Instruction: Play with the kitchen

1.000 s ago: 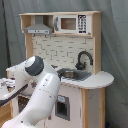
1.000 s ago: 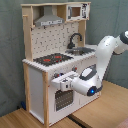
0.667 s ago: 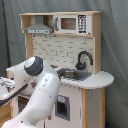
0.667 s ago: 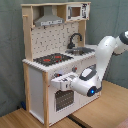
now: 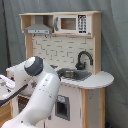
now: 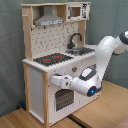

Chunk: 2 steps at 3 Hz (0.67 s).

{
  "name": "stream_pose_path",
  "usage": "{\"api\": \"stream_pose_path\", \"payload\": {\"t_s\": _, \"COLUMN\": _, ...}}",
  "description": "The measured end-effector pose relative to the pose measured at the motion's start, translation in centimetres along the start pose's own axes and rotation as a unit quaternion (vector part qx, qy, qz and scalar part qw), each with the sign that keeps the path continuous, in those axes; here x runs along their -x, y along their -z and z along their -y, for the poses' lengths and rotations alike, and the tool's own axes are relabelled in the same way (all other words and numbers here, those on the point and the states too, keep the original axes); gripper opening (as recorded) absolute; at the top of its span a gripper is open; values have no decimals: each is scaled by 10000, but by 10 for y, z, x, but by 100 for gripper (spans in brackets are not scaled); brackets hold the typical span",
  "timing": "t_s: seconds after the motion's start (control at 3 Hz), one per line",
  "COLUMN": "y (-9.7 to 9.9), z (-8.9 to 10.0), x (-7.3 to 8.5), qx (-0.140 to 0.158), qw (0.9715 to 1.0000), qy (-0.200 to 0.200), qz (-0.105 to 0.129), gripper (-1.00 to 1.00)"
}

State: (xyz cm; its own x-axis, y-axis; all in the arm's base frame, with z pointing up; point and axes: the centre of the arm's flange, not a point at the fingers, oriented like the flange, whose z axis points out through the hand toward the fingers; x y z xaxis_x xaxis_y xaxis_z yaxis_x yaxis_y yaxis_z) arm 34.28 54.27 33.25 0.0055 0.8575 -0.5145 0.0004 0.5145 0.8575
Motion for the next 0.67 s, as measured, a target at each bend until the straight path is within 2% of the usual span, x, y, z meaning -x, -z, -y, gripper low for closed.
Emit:
{"api": "stream_pose_path", "payload": {"t_s": 0.33, "y": 0, "z": 0, "x": 0, "qx": -12, "qw": 9982, "qy": -601, "qz": -1, "gripper": -100}}
{"api": "stream_pose_path", "payload": {"t_s": 0.67, "y": 0, "z": 0, "x": 0, "qx": -23, "qw": 9924, "qy": -1233, "qz": -2, "gripper": -100}}
